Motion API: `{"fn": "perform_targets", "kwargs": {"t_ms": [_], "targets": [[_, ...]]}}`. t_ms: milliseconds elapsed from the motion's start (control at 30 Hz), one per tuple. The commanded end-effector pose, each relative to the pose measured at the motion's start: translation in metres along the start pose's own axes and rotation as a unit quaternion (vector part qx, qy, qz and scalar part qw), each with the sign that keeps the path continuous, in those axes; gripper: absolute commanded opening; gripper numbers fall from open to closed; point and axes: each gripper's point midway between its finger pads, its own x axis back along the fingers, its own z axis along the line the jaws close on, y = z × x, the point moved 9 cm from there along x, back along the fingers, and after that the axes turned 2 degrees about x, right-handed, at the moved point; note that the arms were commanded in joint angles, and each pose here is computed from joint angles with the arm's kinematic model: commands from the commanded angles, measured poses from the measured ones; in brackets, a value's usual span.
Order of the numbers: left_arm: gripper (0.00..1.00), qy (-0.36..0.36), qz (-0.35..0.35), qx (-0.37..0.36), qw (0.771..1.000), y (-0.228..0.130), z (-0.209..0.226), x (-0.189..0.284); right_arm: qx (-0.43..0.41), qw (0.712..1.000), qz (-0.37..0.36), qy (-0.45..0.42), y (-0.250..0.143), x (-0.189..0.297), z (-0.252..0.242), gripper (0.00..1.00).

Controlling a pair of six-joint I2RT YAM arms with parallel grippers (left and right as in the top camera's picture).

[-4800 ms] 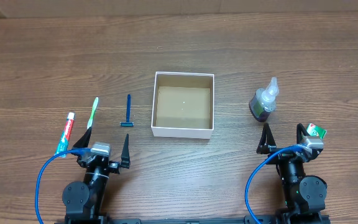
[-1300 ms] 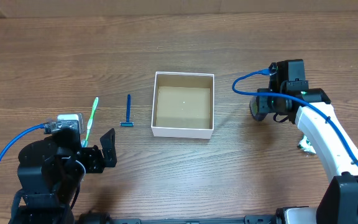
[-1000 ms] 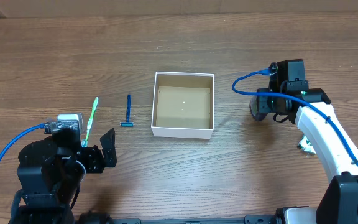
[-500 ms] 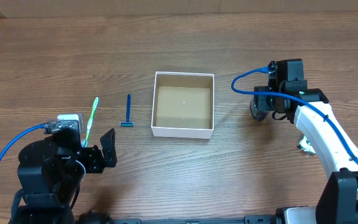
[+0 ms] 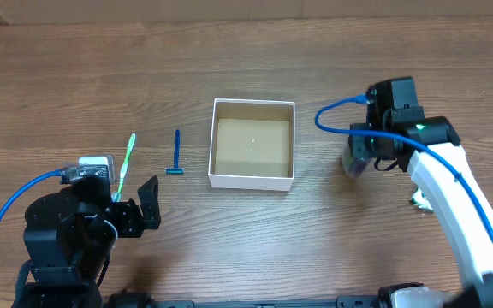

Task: Pack container
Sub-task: 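Carry the soap bottle into the box and release it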

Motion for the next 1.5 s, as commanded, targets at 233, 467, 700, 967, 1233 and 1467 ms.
{"fn": "perform_targets", "kwargs": {"t_ms": [233,467,700,967,1233,1467], "targets": [[1.0,-0.008,-0.014,0.0,1.0,0.007,-0.003,0.006,0.034,0.972,-0.211,0.1,0.042,0.108,0.145,0.04],[1.0,-0.008,-0.014,0.0,1.0,0.006,-0.003,0.006,0.001,0.978,-0.175,0.112,0.06,0.012,0.205,0.04],[1.0,-0.007,-0.01,0.001,1.0,0.005,-0.003,0.006,-0.026,0.982,-0.156,0.107,0.062,-0.05,0.225,0.04],[1.0,-0.007,-0.008,0.001,1.0,0.005,-0.003,0.006,-0.004,0.988,-0.129,0.088,0.054,-0.083,0.23,0.45],[1.0,-0.007,-0.008,0.001,1.0,0.005,-0.003,0.006,0.034,0.987,-0.11,0.108,0.049,-0.06,0.227,1.0],[1.0,-0.007,-0.008,-0.001,1.0,0.005,-0.003,0.006,-0.162,0.955,-0.245,-0.042,0.053,0.1,0.097,1.0]]}}
